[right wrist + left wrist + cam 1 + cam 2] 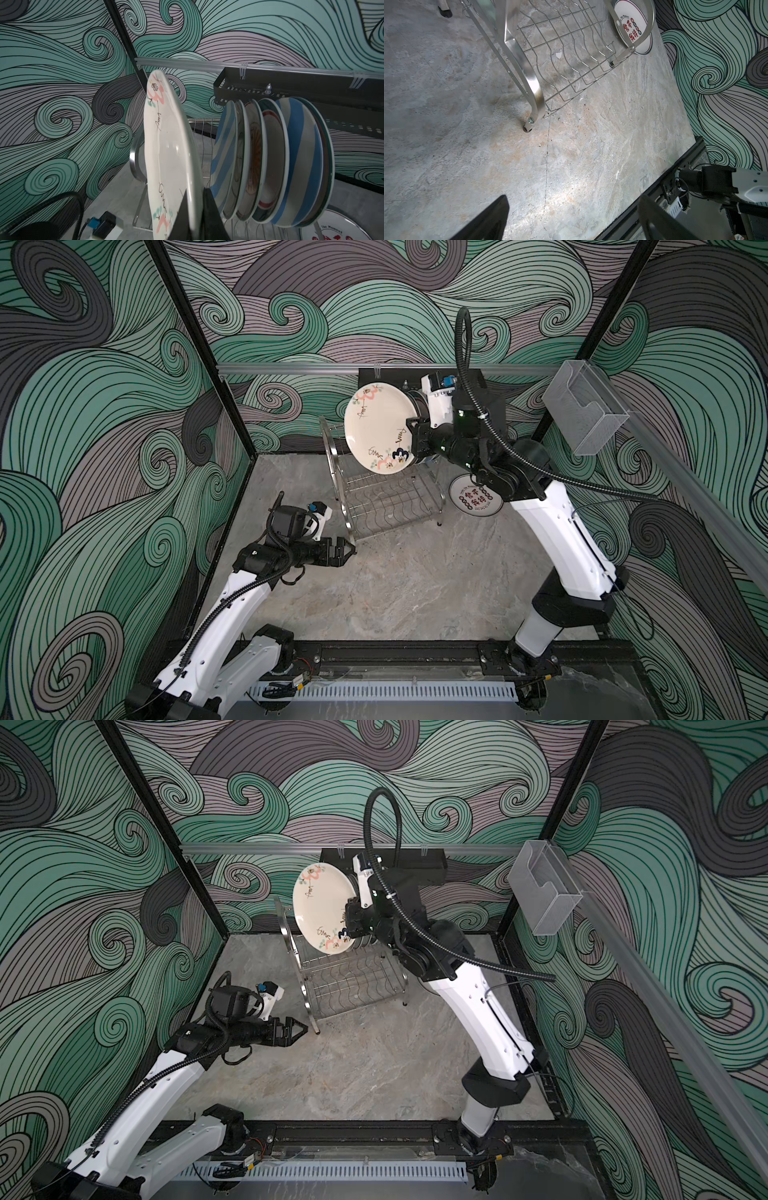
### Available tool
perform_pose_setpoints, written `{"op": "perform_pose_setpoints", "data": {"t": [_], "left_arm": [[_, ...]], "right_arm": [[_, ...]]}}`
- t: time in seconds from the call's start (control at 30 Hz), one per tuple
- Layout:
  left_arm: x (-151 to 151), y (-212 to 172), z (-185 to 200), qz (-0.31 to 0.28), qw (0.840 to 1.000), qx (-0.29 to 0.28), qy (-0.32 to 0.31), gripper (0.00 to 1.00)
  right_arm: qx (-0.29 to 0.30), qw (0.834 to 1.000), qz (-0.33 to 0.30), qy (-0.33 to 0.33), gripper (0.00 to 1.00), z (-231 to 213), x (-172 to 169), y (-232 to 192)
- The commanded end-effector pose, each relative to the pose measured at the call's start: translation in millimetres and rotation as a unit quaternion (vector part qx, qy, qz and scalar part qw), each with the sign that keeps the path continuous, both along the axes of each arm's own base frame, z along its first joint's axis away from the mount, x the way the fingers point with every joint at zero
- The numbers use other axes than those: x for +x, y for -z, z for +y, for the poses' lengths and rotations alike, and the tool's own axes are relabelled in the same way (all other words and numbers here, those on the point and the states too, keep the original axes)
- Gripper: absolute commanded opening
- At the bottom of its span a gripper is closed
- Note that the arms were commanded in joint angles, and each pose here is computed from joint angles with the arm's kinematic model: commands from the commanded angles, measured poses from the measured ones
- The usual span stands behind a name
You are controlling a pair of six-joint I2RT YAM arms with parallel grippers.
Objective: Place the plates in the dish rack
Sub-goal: 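Lower the floral plate into the rack slot nearest the robot with the right gripper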
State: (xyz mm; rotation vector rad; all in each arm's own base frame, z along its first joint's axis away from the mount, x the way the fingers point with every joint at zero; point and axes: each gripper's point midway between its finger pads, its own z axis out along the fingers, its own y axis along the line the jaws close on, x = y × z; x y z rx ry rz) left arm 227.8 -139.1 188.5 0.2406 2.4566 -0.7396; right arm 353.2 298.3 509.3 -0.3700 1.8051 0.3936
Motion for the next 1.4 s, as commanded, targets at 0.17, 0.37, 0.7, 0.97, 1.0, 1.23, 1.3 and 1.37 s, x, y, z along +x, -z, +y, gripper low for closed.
{"op": "perform_pose_setpoints", "data": {"t": [0.17,0.37,0.7,0.97,1.0,1.23,1.3,1.37], "left_arm": [[-2,2,9,-0.004,1.0,0.022,-0.005,0.98],[-3,2,6,-0.003,1.0,0.016,-0.001,0.99],[-5,-1,4,-0.006,1.0,0.01,0.003,0.99],[-6,-3,4,-0.01,1.0,0.006,0.006,0.99],[-6,-3,4,-0.009,1.0,0.006,0.006,0.98],[-7,-3,3,-0.011,1.0,0.005,0.007,0.99],[-7,-3,3,-0.011,1.0,0.005,0.007,0.99],[-6,-4,3,-0.012,1.0,0.004,0.006,0.99]], "right_arm": [[-0.046,0.973,-0.118,0.194,0.0,-23,31,-36],[-0.046,0.97,-0.121,0.205,0.0,-4,45,-19],[-0.068,0.963,-0.132,0.226,0.0,8,61,-10],[-0.079,0.958,-0.133,0.24,0.0,8,66,-4],[-0.08,0.959,-0.131,0.24,0.0,9,66,-2],[-0.084,0.961,-0.12,0.236,0.0,15,71,11],[-0.083,0.962,-0.117,0.232,0.0,18,72,14],[-0.08,0.963,-0.114,0.229,0.0,20,72,16]]}}
